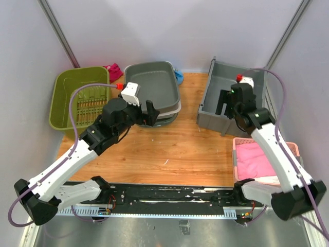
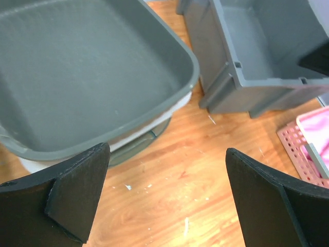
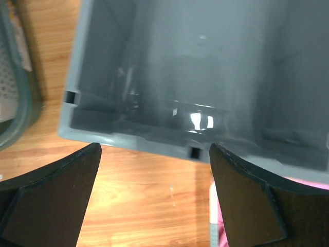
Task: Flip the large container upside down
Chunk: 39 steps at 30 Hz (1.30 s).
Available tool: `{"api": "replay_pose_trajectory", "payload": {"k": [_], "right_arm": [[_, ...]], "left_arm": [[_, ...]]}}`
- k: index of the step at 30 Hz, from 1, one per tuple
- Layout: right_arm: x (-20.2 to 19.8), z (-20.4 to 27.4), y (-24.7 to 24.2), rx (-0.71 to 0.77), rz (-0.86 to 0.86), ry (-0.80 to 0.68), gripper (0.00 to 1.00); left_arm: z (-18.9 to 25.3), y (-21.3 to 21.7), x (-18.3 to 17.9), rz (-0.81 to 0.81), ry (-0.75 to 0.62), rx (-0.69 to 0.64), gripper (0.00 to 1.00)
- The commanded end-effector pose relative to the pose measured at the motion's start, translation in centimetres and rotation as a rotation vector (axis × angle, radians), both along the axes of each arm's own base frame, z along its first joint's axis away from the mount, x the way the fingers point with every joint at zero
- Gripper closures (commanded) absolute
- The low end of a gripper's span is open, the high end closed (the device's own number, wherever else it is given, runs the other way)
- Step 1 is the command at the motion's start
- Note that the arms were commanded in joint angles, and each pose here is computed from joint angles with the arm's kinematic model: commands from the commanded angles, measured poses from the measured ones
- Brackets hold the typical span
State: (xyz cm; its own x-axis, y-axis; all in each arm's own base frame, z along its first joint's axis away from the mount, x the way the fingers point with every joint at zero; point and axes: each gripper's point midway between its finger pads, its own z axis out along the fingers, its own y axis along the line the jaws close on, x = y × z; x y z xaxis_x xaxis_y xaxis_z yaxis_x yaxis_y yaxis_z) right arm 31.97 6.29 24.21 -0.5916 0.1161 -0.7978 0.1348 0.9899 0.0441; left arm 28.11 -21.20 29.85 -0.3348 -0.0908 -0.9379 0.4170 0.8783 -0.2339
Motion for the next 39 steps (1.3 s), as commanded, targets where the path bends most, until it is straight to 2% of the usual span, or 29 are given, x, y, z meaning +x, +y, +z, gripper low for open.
{"api": "replay_pose_trajectory", "payload": {"k": [1, 10, 14, 16, 20, 23, 25, 26, 39], "right_arm": [[3.4, 0.9, 4.6, -0.022, 0.113, 0.034, 0.12], [12.0, -2.5, 8.4, -0.034, 0.002, 0.102, 0.12], [15.0, -4.1, 8.8, -0.057, -0.047, 0.141, 0.17], [16.0, -5.4, 8.8, -0.053, -0.071, 0.168, 0.26], [16.5, -6.5, 9.5, -0.021, -0.063, 0.172, 0.56], [16.3, -5.8, 10.0, 0.02, -0.044, 0.154, 0.74], [16.1, -4.9, 10.5, 0.059, -0.017, 0.143, 0.95], [16.0, -4.8, 10.9, 0.075, -0.005, 0.147, 0.99], [11.0, 8.7, 16.1, 0.575, 0.274, 0.005, 0.99]], "left_arm": [[0.1, -1.7, -1.3, -0.05, 0.009, -0.056, 0.01], [1.6, -0.7, -2.3, -0.035, -0.01, -0.08, 0.01], [1.5, -0.3, -2.8, -0.038, -0.007, -0.08, 0.01], [1.4, 0.0, -2.9, -0.038, -0.011, -0.067, 0.01], [1.2, 0.5, -3.1, -0.03, -0.01, -0.05, 0.01], [1.0, 0.4, -3.4, -0.043, -0.007, -0.05, 0.01], [0.8, 0.6, -3.4, -0.039, -0.008, -0.044, 0.01], [0.8, 0.6, -3.4, -0.04, -0.009, -0.041, 0.01], [3.6, 2.6, -2.9, 0.049, -0.079, -0.044, 0.01]]}}
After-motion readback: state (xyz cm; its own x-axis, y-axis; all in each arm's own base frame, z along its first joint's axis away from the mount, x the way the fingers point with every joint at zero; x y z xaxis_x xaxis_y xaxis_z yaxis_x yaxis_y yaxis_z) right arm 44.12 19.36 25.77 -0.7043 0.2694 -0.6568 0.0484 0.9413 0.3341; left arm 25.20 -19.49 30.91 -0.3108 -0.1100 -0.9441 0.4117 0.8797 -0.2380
